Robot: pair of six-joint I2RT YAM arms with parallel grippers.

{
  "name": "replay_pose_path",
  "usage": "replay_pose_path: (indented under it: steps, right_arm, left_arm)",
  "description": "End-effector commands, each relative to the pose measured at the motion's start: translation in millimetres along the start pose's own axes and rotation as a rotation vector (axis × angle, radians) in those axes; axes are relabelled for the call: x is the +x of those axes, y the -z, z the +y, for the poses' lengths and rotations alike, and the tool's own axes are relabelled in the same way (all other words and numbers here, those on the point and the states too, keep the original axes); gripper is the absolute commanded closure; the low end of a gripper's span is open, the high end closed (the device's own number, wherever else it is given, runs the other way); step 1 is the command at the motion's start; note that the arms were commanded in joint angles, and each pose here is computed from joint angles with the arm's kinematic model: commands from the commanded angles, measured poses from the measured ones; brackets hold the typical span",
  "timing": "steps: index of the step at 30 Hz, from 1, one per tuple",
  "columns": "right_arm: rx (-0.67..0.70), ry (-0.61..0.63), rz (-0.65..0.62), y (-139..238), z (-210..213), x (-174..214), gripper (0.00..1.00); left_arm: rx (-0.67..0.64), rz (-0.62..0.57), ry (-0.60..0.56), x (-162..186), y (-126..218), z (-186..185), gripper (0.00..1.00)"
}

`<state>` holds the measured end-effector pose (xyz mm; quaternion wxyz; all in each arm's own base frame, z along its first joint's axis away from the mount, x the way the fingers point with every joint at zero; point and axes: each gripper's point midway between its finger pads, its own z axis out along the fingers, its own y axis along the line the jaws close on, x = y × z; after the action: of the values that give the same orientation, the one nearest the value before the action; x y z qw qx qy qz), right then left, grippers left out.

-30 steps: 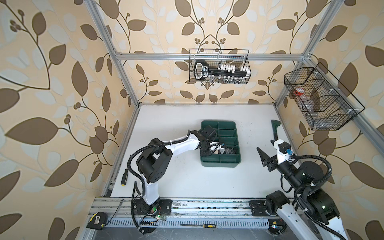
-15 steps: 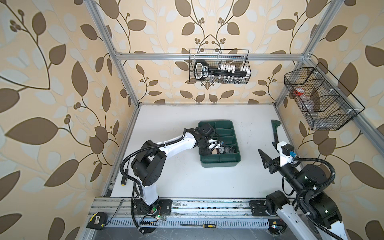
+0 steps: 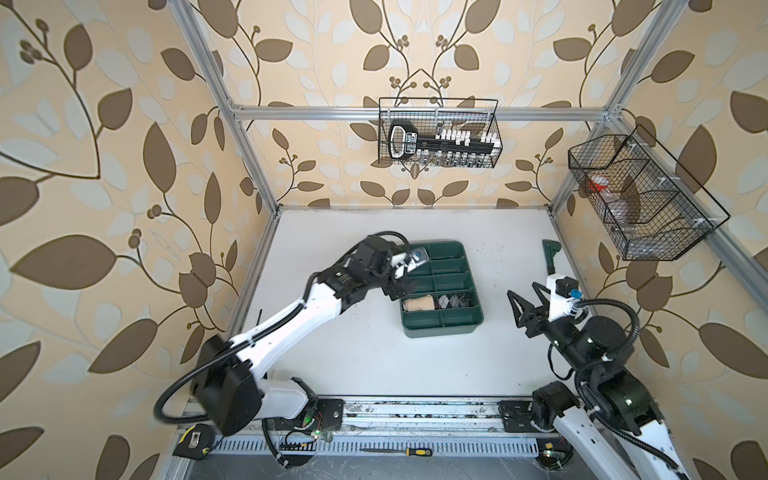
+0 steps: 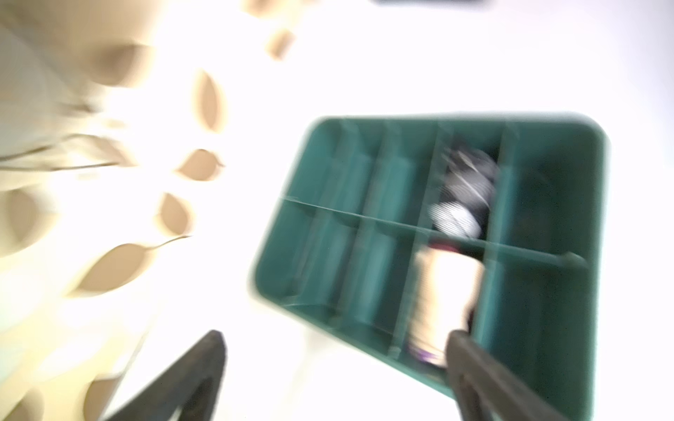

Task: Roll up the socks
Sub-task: 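Open the left gripper and lift it away from the tray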

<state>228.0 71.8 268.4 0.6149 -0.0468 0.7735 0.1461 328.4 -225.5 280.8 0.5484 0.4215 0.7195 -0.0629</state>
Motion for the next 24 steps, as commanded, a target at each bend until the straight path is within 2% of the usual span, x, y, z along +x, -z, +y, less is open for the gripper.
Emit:
replay_pose_path:
  steps: [1, 6, 9, 11, 17, 21, 24]
  right_arm:
    - [0.028, -0.202, -0.002, -24.6, -5.3, 6.8, 0.29]
    - [0.084, -0.26, 0.103, -67.9, -12.0, 31.5, 0.3]
    - [0.145, -0.289, 0.167, -91.0, -19.6, 45.9, 0.32]
    - [0.157, -0.264, 0.211, -105.5, -20.7, 54.5, 0.33]
    - [0.168, -0.243, 0.355, -141.5, -21.8, 89.4, 0.35]
    - [0.171, -0.248, 0.413, -159.4, -24.7, 107.3, 0.4]
    - [0.165, -0.248, 0.445, -170.0, -24.5, 115.5, 0.45]
  left_arm:
    - [-0.252, -0.179, 0.303, -18.0, 36.4, 60.8, 0.01]
    - [-0.51, -0.127, 0.556, 37.0, 68.2, 108.1, 0.01]
    - [-0.678, -0.035, 0.707, 89.5, 78.4, 126.6, 0.01]
    - [-0.766, 0.025, 0.809, 125.3, 82.6, 133.0, 0.01]
    - [-0.926, 0.168, 0.838, 193.5, 88.9, 133.9, 0.01]
    - [-1.019, 0.208, 0.854, 218.1, 99.2, 137.5, 0.01]
    - [-1.024, 0.244, 0.851, 227.4, 95.6, 138.4, 0.01]
